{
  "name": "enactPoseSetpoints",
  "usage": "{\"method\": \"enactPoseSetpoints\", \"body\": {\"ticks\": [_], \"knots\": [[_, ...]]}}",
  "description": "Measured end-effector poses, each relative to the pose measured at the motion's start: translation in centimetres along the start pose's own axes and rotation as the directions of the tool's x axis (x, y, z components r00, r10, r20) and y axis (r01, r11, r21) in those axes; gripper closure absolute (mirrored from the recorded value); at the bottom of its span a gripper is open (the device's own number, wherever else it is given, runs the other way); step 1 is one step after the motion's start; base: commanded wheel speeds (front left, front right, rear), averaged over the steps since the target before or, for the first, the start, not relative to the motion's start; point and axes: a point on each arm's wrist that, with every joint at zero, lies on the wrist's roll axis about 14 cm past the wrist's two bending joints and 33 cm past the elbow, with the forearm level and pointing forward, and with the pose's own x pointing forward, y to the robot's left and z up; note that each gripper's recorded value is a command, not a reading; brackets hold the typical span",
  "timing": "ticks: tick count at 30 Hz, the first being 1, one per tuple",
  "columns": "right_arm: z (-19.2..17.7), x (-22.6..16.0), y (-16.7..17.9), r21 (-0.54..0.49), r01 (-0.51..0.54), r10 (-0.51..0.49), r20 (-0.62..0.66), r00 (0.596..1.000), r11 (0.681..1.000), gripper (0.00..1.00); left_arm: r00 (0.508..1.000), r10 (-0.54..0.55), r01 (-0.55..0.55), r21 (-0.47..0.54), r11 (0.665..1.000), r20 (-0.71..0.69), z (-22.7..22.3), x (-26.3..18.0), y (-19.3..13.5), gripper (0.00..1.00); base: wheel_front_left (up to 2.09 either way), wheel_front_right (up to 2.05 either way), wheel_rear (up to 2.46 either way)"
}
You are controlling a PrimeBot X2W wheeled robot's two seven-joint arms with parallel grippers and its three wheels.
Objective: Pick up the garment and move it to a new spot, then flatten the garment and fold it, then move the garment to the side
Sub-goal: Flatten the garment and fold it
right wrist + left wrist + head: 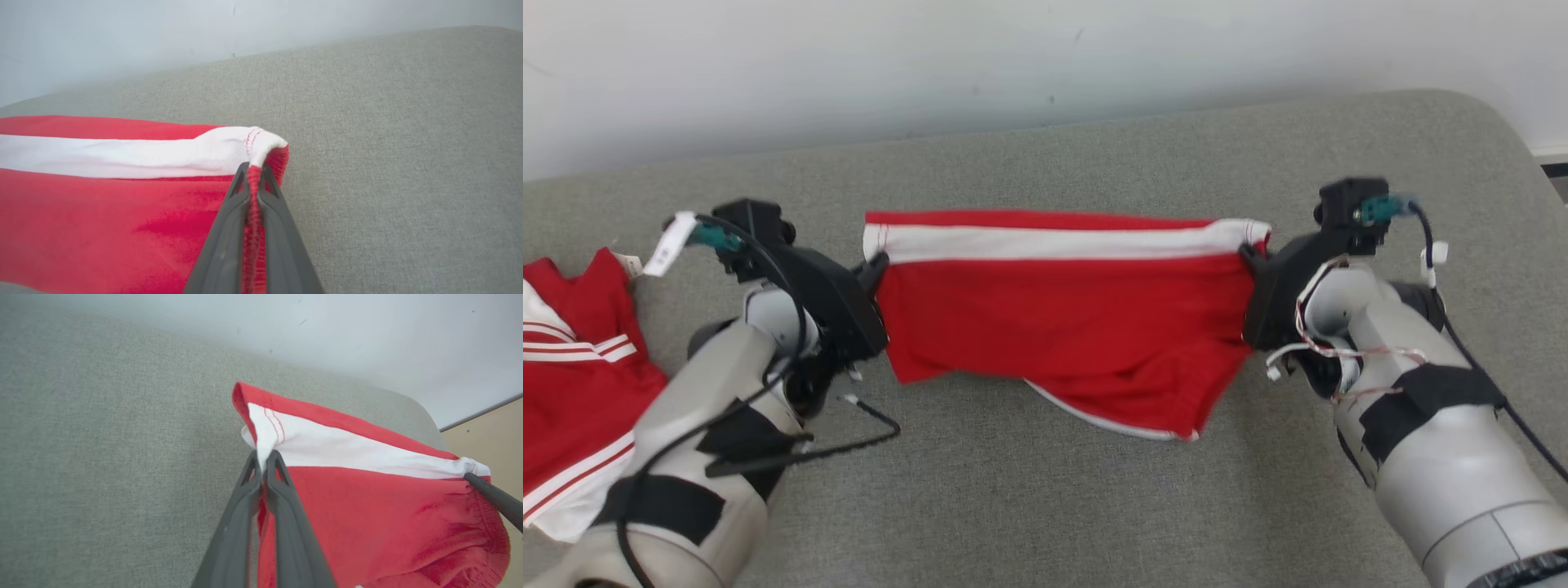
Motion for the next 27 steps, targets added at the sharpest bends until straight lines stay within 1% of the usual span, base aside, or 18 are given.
{"method": "enactPoseSetpoints", "body": {"ticks": [3,5,7,9,11,13,14,16,17,19,21,24,27], "knots": [[3.4,-0.2,1.1,-0.007,-0.027,0.027,0.081,0.996,1.000,1.00,0.998,-0.012,0.013,-0.011,1.000,0.068,3.1,-0.6,-0.3,1.00,0.00,0.00,0.00],[5.7,-0.5,1.9,-0.022,-0.049,0.051,0.135,0.989,0.999,1.00,0.993,-0.023,0.023,0.002,1.000,0.114,5.3,-1.0,-0.7,1.00,0.00,0.00,0.00],[8.2,-0.9,2.8,-0.035,-0.068,0.074,0.200,0.977,0.997,1.00,0.983,-0.040,0.038,0.014,0.999,0.180,8.0,-1.5,-1.3,1.00,0.00,0.00,0.00],[10.3,-1.4,3.5,-0.050,-0.087,0.097,0.260,0.961,0.995,1.00,0.968,-0.060,0.061,0.002,0.998,0.244,10.2,-2.1,-2.1,1.00,0.00,0.00,0.00],[11.5,-1.9,3.9,-0.039,-0.102,0.109,0.304,0.946,0.994,1.00,0.960,-0.078,0.081,0.002,0.997,0.268,10.8,-2.4,-2.8,1.00,0.00,0.00,0.00],[11.2,-2.1,4.1,-0.045,-0.115,0.123,0.310,0.943,0.992,1.00,0.960,-0.081,0.081,0.012,0.997,0.266,10.1,-2.5,-2.9,1.00,0.00,0.00,0.00],[10.5,-2.1,4.1,-0.051,-0.119,0.129,0.302,0.945,0.992,1.00,0.964,-0.080,0.079,0.013,0.997,0.252,9.1,-2.5,-2.8,1.00,0.00,0.00,0.00],[7.7,-2.0,3.7,-0.043,-0.121,0.128,0.260,0.957,0.992,1.00,0.979,-0.077,0.073,0.029,0.997,0.189,5.3,-2.3,-2.7,1.00,0.00,0.00,0.00],[5.6,-1.9,3.2,-0.036,-0.114,0.119,0.226,0.967,0.993,1.00,0.986,-0.073,0.068,0.036,0.997,0.149,2.9,-2.2,-2.5,1.00,0.00,0.00,0.00],[1.1,-2.0,2.3,-0.018,-0.101,0.102,0.147,0.984,0.995,1.00,0.995,-0.067,0.067,0.005,0.998,0.077,-1.9,-2.3,-2.4,1.00,0.00,0.00,0.00],[-2.6,-2.5,1.6,0.009,-0.088,0.087,0.086,0.993,0.996,1.00,0.998,-0.059,0.059,-0.014,0.998,0.014,-5.7,-2.8,-2.2,1.00,0.00,0.00,0.00],[-5.8,-3.1,1.2,0.025,-0.079,0.079,0.035,0.996,0.997,1.00,0.998,-0.049,0.049,-0.001,0.999,-0.047,-9.2,-3.5,-1.8,1.00,0.00,0.00,0.00],[-7.7,-3.4,1.1,0.040,-0.084,0.084,0.009,0.996,0.996,1.00,0.997,-0.053,0.052,-0.018,0.999,-0.064,-10.8,-3.6,-2.0,1.00,0.00,0.00,0.00]]}}
